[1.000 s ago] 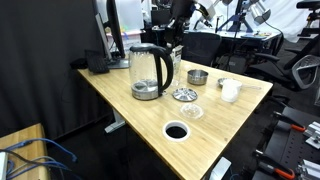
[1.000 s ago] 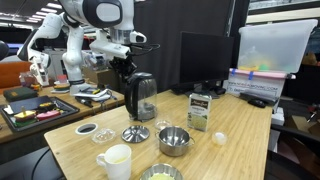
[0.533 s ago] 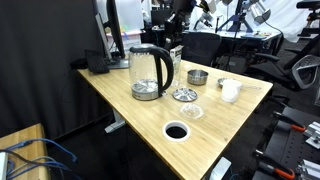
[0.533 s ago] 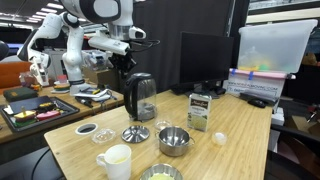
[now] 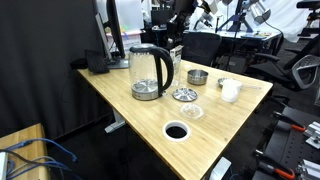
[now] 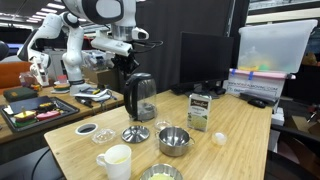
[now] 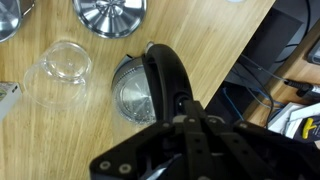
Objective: Open the kettle on the table
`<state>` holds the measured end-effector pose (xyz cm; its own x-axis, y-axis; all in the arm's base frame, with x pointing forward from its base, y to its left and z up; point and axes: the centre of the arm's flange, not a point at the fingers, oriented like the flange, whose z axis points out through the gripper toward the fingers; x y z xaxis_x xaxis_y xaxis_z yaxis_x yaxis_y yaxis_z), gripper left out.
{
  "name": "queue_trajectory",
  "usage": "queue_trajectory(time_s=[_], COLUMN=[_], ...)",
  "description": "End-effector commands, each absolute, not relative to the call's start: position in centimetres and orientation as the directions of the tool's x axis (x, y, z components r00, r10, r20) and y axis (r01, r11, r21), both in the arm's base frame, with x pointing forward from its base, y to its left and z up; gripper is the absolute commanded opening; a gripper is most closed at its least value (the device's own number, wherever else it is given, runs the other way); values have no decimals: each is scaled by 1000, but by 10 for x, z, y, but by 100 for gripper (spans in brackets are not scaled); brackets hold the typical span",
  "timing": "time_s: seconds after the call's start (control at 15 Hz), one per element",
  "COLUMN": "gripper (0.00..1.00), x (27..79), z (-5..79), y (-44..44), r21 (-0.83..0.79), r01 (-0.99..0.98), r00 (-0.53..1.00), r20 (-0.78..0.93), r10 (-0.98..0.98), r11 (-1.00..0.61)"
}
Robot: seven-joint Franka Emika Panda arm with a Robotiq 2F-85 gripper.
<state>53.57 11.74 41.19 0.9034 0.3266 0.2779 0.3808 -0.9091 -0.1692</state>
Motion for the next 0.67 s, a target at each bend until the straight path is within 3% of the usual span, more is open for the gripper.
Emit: queue_trajectory(time_s=[0.0, 0.6], gripper=[0, 0], x=[542, 544], z=[409, 392], y=[108, 108], r21=[-170, -175], r01=[387, 382], r00=[900, 908], r20=[286, 254], r10=[330, 333], r11=[-906, -908])
